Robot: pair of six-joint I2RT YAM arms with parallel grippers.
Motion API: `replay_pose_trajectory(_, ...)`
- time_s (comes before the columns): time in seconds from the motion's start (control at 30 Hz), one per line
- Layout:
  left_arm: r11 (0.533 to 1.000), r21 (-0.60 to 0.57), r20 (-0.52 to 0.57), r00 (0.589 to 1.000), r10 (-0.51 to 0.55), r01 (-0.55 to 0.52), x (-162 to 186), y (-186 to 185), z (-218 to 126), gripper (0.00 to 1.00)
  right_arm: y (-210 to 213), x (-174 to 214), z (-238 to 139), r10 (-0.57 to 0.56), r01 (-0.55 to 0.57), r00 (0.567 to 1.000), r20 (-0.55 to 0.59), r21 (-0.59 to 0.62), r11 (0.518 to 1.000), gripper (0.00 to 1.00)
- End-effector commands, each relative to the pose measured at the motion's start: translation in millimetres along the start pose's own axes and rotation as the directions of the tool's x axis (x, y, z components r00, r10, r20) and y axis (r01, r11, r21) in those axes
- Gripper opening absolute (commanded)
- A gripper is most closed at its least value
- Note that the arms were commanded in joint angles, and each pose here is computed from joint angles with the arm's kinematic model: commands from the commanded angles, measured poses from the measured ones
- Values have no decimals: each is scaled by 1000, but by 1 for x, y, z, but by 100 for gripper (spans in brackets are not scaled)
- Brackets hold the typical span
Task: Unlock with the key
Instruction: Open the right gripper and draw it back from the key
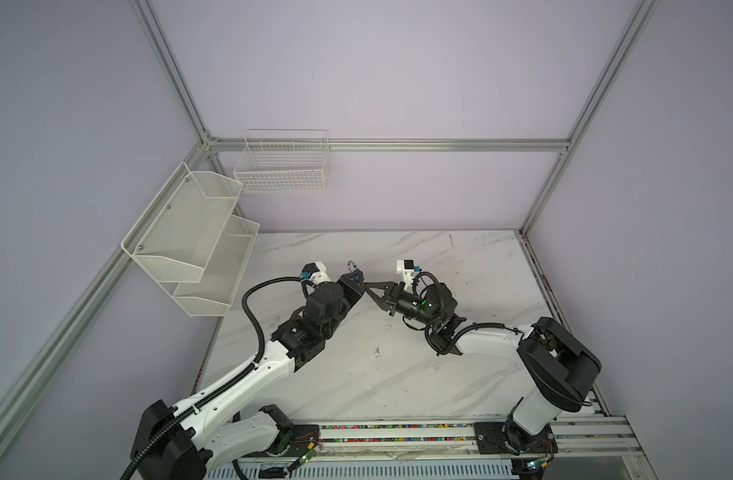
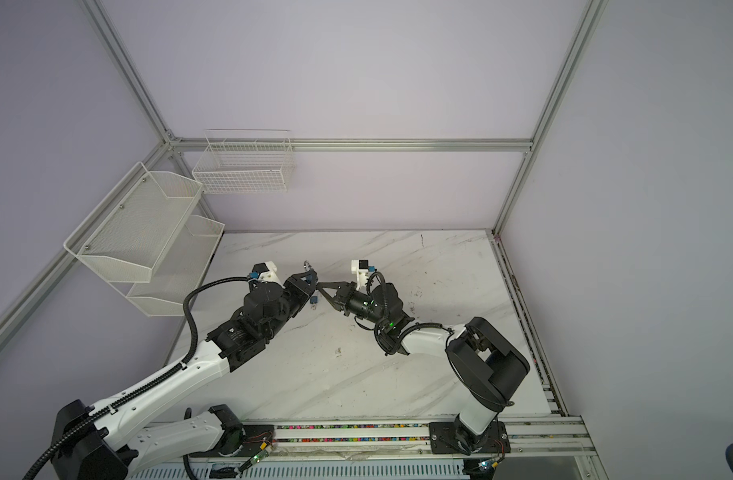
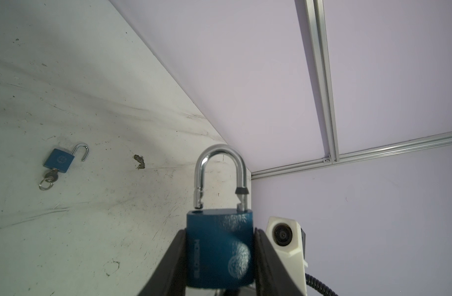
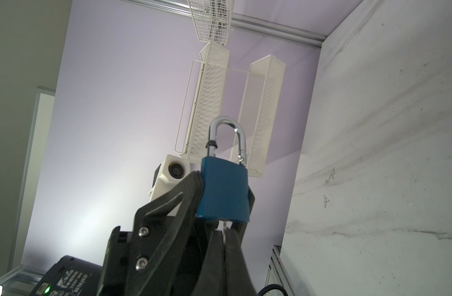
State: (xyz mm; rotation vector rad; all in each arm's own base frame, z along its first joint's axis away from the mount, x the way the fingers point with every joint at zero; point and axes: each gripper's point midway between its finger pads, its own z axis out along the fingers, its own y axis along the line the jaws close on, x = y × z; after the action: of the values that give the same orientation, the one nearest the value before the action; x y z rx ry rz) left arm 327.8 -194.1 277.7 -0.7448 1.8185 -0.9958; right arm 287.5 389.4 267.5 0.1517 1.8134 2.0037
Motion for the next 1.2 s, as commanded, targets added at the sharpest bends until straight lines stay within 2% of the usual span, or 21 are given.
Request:
replay_pose_trajectory(0.0, 992, 126, -38, 999, -16, 20, 4, -32, -5, 0, 1, 23, 3, -24, 23, 996, -82, -8, 1000, 0)
replay_pose_trajectory(0.13, 996, 77, -24, 998, 51, -49, -1, -26, -8, 0, -7, 19, 2, -95, 98, 994, -63, 54, 994, 0)
replay_pose_trajectory(0.37, 984, -8, -4, 984, 177, -177, -19, -13, -17, 0, -15, 12, -7, -192, 195, 981, -37, 151, 969, 25)
replay_pose_trajectory(0.5, 963, -63, -18, 965, 262, -262, -26, -4, -24, 0, -12, 7, -14, -255, 256, 966, -34, 209, 944, 33)
replay_pose_trajectory(0.6, 935, -72, -26, 938, 346, -347, -29, -1, -29, 0, -13, 0, -22, -327, 324, 944, -40, 288, 901, 39)
replay_pose_trajectory(0.8, 830, -23, -37, 830, 557, -558, -26, -3, -35, 0, -5, -9, -37, -420, 415, 905, -63, 345, 842, 49)
replay_pose_trajectory(0.93, 734, 52, -46, 733, 679, -677, -15, -5, -35, 0, 7, -12, -41, -486, 491, 867, -111, 361, 793, 52)
replay_pose_trajectory(1.07, 630, 136, 14, 637, 770, -765, -4, -7, -33, 0, 20, -18, -44, -548, 563, 821, -159, 378, 734, 55)
replay_pose_trajectory(1.17, 551, 154, 73, 566, 821, -820, 0, -4, -29, 0, 29, -20, -42, -584, 615, 785, -208, 378, 692, 57)
